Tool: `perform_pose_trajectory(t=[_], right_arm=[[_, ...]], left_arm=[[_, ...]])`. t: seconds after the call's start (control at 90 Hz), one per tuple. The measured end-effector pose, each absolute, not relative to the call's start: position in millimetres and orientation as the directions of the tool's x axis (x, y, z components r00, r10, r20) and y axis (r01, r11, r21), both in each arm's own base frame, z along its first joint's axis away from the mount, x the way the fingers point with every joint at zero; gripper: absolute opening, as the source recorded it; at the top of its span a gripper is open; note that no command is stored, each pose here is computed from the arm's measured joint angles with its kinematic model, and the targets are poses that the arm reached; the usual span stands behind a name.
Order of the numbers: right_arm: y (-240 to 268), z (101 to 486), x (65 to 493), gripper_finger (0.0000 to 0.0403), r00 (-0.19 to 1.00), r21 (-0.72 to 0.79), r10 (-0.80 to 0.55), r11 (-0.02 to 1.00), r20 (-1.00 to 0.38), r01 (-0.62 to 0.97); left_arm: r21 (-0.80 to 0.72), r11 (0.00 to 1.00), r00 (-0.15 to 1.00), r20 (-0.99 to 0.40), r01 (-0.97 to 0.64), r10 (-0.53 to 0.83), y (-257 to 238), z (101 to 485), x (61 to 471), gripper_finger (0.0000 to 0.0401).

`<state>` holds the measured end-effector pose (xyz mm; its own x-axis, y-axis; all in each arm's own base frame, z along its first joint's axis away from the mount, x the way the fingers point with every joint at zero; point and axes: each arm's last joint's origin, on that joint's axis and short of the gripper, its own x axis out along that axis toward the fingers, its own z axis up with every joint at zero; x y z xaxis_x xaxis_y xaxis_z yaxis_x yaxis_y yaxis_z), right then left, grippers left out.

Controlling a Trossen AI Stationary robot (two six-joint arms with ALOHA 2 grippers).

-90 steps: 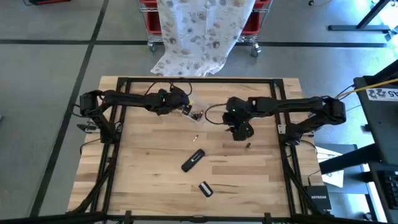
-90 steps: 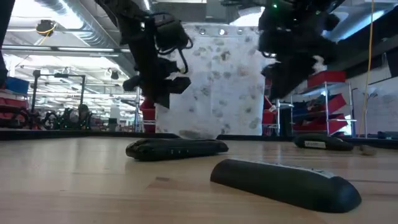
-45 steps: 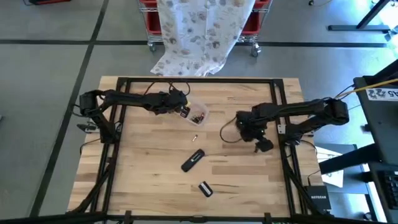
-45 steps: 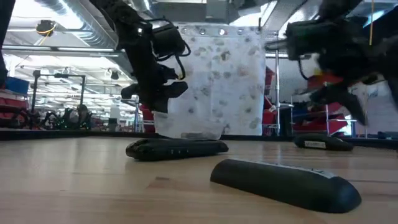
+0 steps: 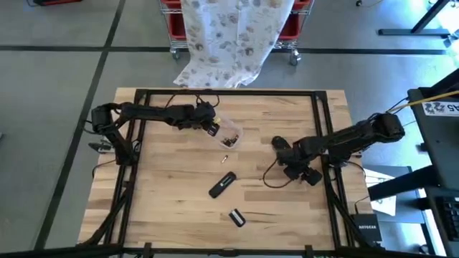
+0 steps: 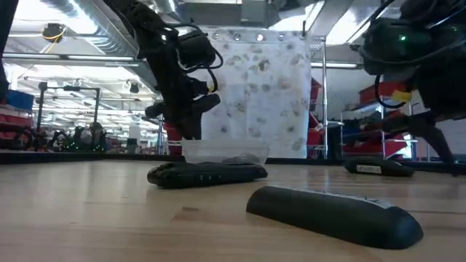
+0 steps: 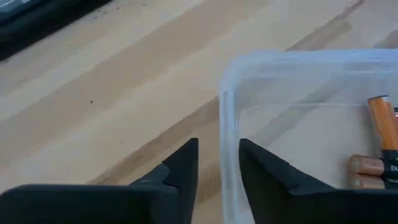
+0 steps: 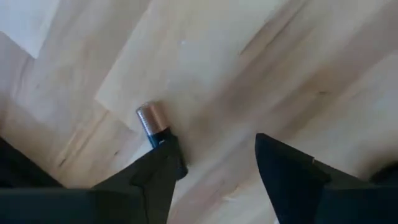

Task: Insert battery
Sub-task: Remove the silver battery from the transparent bin

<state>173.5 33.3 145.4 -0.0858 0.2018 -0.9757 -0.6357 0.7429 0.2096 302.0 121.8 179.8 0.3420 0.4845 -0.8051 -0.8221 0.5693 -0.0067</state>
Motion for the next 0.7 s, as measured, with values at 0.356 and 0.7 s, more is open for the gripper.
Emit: perform_pose_trajectory(t=[0.356,0.7], right_arm=[[40,156,172,0.0195,-0.138,0.275,0.244,0.716,-0.960,-0.641],[40,191,189,0.0195,-0.096,0.184,0.158,0.865,-0.983,-0.467]], left_arm=[[-0.013,0.572,0.345,-0.808,-0.820,0.477,122,180,302,0.0123],[-0.022,0.579,0.353,-0.811,-0.815,0.466,121,180,302,0.0123]])
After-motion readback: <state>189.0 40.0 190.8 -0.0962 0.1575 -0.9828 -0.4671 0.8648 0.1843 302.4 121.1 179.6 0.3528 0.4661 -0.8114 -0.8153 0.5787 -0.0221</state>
